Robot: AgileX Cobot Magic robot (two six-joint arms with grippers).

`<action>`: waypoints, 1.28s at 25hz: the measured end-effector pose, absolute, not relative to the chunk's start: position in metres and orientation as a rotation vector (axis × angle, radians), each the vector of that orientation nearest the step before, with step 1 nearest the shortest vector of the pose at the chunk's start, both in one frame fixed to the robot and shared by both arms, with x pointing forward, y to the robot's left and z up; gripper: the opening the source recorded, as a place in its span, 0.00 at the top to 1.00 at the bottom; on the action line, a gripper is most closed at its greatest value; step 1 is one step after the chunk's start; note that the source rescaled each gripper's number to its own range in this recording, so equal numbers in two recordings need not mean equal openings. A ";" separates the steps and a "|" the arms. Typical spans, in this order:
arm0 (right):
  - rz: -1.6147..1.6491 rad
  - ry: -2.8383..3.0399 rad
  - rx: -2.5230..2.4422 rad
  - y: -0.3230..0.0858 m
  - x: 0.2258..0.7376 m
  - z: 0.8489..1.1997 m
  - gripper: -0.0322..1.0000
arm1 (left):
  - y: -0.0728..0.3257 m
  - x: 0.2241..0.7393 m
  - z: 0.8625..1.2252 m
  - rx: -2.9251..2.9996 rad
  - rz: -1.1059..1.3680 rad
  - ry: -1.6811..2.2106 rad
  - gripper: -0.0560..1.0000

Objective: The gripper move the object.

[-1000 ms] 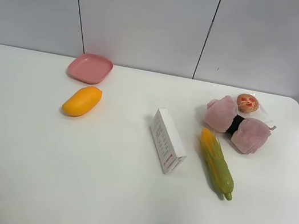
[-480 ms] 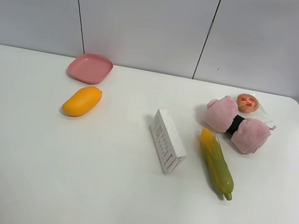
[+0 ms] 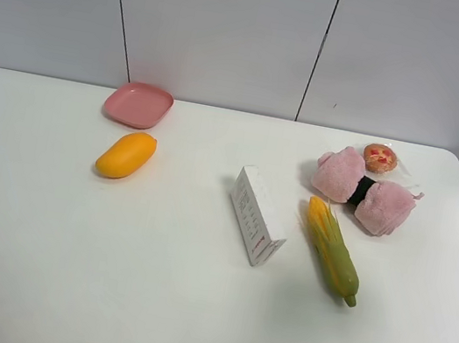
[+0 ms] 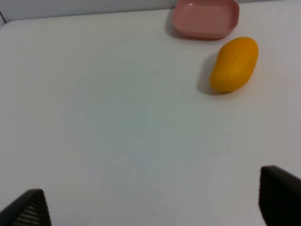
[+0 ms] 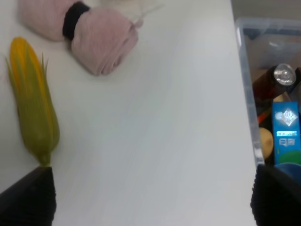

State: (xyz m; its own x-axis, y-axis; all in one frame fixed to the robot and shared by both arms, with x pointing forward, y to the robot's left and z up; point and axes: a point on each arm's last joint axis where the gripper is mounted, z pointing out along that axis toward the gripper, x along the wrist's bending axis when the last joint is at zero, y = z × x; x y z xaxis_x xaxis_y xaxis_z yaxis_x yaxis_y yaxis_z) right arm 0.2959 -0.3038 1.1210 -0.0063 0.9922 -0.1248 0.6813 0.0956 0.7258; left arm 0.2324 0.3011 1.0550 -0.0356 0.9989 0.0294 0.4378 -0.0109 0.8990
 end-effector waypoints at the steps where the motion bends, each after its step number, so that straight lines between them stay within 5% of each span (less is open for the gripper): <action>1: 0.644 1.742 1.636 -0.303 0.290 1.116 0.34 | 0.301 0.232 1.055 1.532 1.007 1.559 0.00; 9: 0.727 1.639 1.528 -0.294 0.253 1.099 0.32 | 0.301 0.232 1.055 1.532 1.007 1.559 0.00; 13: 0.752 1.602 1.491 -0.292 0.242 1.099 0.08 | 0.301 0.232 1.055 1.532 1.007 1.559 0.00; 16: 0.773 1.596 1.479 -0.290 0.237 1.098 0.02 | 0.301 0.232 1.055 1.532 1.007 1.559 0.00; 32: 0.883 1.579 1.601 -0.294 0.243 1.054 0.00 | 0.301 0.232 1.055 1.532 1.007 1.559 0.00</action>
